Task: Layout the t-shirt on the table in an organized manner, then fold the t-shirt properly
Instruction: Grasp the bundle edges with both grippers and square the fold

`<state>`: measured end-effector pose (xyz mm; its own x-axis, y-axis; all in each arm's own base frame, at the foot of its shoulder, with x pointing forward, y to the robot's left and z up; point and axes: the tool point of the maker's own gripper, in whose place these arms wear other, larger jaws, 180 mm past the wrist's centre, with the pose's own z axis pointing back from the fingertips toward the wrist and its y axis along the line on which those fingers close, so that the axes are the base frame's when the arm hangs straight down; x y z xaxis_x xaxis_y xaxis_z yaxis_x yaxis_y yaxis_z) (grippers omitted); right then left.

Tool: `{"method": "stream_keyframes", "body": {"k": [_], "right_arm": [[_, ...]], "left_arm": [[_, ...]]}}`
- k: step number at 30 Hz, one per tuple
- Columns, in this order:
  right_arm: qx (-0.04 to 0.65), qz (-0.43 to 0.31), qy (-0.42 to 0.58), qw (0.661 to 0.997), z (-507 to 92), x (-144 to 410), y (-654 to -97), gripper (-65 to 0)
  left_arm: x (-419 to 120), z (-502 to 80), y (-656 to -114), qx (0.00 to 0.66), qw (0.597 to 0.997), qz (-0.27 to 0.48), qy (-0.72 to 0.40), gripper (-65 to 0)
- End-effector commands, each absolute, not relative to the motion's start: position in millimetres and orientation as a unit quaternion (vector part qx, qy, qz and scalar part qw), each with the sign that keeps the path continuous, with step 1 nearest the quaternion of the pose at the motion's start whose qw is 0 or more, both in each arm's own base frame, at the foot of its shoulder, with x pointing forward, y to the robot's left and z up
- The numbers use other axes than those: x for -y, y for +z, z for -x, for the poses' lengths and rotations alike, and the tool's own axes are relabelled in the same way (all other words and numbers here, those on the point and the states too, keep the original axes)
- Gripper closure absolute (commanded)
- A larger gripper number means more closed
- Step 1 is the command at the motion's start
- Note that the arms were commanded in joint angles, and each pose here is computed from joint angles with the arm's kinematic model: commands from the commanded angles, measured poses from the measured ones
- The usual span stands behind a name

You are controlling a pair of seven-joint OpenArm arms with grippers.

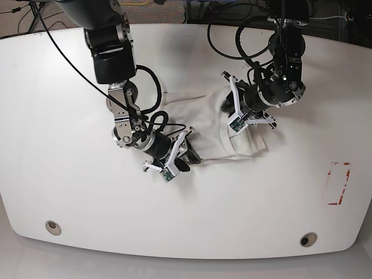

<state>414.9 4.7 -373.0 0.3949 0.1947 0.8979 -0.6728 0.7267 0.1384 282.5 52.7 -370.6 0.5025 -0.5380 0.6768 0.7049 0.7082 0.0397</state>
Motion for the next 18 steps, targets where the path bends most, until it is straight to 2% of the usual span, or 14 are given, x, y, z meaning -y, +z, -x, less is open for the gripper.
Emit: {"method": "stream_keyframes", "body": {"k": [1,12,18], "right_arm": [[0.512,-0.244,0.267,0.779,-430.5,3.5,-358.8,-21.9],[0.482,-0.209,0.27,0.807,-392.4,56.6,-404.6,-21.7],[0.472,-0.21,0.272,0.811,-352.4,59.9,-416.9,-21.7]], "left_arm": [[-51.7,-288.3,-361.6,0.359,0.851,0.121,-0.363,-11.7],[-79.1,-302.1,-379.9,0.32,0.854,0.088,-0.401,-11.8],[-91.5,-322.3,-391.2,0.298,0.864,0.081,-0.398,-11.9]]}}
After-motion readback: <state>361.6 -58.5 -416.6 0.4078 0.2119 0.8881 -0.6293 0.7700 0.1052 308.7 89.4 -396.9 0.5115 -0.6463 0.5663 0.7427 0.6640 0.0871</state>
